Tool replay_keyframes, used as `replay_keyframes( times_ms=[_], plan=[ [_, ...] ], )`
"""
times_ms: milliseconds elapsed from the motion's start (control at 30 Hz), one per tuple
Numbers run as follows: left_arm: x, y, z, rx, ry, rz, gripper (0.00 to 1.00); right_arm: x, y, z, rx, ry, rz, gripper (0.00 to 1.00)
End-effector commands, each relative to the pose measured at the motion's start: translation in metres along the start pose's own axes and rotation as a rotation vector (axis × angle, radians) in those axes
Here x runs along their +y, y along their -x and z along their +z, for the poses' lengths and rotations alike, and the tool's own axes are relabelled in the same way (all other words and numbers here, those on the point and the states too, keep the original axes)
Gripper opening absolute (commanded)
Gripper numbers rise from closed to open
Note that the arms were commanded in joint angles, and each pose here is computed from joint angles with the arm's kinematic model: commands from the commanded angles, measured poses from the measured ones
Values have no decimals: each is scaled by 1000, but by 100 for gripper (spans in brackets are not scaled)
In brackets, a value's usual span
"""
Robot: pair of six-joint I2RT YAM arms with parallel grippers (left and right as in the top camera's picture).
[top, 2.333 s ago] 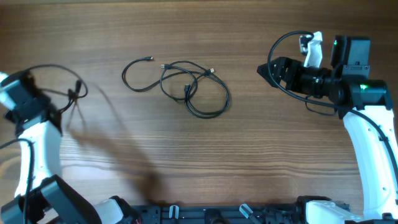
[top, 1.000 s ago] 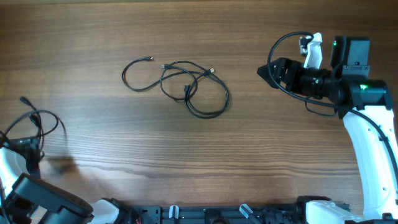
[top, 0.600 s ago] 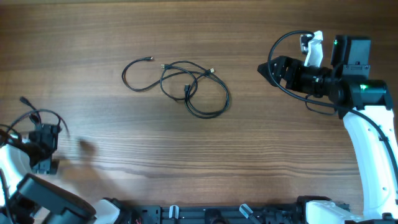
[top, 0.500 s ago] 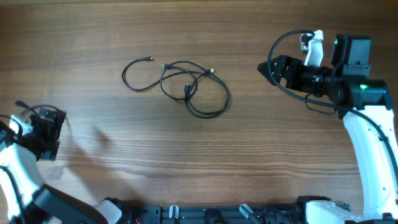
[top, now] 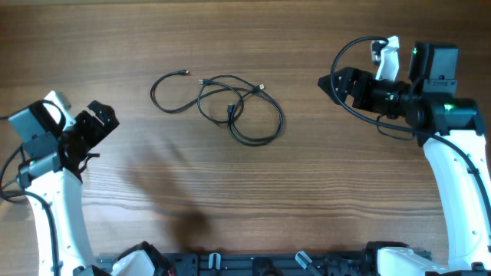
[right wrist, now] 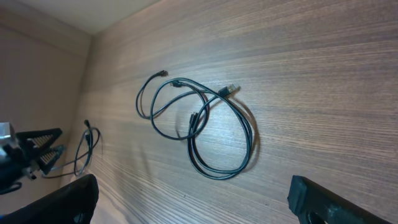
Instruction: Untangle cables
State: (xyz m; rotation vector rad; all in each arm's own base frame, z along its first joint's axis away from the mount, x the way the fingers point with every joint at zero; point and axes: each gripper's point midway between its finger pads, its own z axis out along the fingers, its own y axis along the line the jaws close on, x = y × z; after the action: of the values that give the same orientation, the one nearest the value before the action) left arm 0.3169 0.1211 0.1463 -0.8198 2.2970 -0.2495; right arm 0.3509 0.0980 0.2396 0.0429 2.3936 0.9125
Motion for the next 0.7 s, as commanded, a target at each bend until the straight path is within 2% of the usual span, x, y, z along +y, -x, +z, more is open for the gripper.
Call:
replay_keyframes(
  times_ms=[0,67,267,400,667],
  plan=[
    [38,0,12,8,207,16,100,1,5,-2,-13,-5,4,99],
    [57,-13,21,69,290,2,100,1,6,-2,-14,-5,18,100],
    [78,-39,56,199,344,-17,100,1,5,-2,-13,-5,18,100],
    [83,-37,70,190,345,-15,100,2,5,-1,-12,-5,18,99],
    [87,-10,90,75,348,3,100,1,5,-1,-13,-6,17,100]
  ],
)
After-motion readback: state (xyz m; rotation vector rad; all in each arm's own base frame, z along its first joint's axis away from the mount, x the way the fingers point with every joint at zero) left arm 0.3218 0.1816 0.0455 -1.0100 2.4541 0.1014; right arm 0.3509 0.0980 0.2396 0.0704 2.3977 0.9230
